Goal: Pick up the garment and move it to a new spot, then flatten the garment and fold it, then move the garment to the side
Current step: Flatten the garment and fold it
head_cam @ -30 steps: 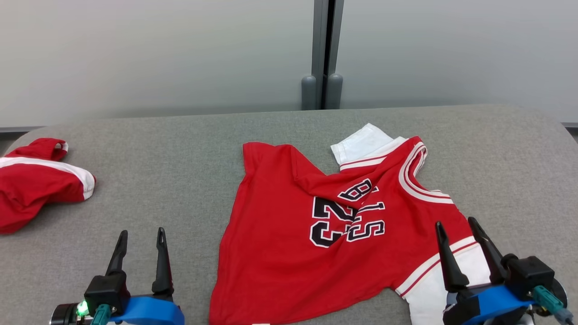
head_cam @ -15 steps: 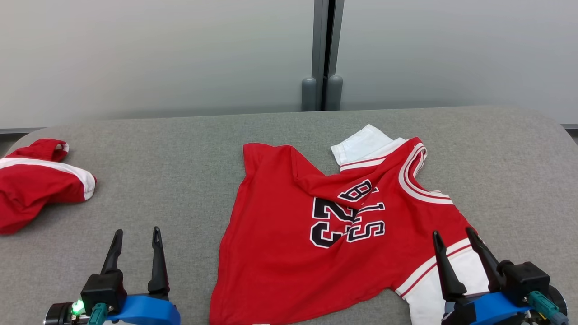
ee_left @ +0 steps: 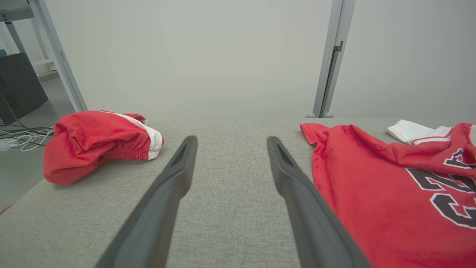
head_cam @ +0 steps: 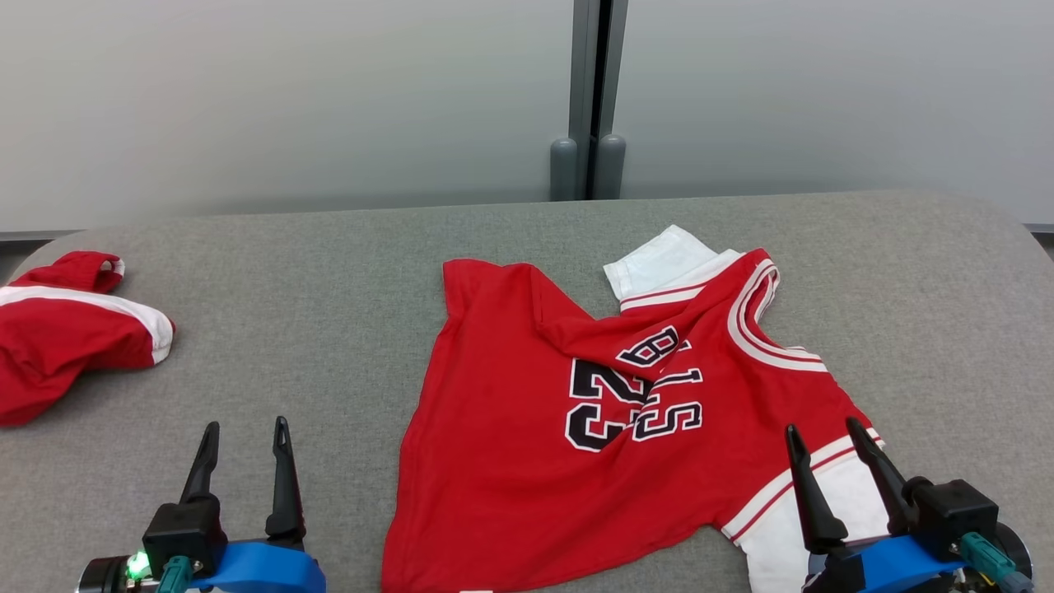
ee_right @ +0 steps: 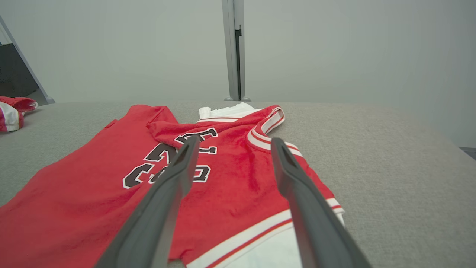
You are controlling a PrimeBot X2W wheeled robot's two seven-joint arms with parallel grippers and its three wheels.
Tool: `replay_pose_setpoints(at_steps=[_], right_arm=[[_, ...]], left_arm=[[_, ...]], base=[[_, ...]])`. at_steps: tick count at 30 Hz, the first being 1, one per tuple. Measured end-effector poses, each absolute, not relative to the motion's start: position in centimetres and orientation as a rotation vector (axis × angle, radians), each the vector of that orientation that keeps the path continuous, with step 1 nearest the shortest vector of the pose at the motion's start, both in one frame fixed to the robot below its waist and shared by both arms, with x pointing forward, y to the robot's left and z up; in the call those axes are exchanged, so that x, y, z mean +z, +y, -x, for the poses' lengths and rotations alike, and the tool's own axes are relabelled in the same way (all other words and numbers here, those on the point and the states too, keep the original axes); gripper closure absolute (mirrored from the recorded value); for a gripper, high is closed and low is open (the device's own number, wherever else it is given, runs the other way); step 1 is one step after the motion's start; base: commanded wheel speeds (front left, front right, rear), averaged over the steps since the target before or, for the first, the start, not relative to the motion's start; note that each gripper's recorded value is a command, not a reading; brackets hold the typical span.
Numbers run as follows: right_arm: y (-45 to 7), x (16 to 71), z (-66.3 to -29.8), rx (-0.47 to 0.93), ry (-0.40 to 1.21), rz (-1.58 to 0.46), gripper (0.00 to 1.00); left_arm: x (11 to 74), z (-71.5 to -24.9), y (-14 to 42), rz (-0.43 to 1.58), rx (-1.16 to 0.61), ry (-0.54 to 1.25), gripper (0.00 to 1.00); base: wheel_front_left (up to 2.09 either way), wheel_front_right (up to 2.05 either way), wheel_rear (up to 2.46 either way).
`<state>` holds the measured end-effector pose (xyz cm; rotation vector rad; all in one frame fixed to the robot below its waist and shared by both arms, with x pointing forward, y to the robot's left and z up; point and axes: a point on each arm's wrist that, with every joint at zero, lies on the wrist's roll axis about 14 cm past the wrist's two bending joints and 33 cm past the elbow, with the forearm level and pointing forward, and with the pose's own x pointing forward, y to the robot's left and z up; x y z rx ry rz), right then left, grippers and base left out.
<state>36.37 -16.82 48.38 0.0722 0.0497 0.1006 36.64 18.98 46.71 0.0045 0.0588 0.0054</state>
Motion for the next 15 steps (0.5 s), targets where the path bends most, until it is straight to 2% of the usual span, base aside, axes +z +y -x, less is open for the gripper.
replay_pose_setpoints(at_steps=[9,15], right_arm=[[-16.9,48.1,-36.1,0.098,0.061,-0.068,0.00],[-18.6,46.1,-35.8,0.045,0.140,-0.055,0.00]], left_arm=[[46.9,-36.7,18.8,0.001,0.004,0.054,0.00],[45.3,-36.5,16.6,0.008,-0.073,0.112,0.00]], base=[[0.00,0.00,0.00],[0.00,0.00,0.00]])
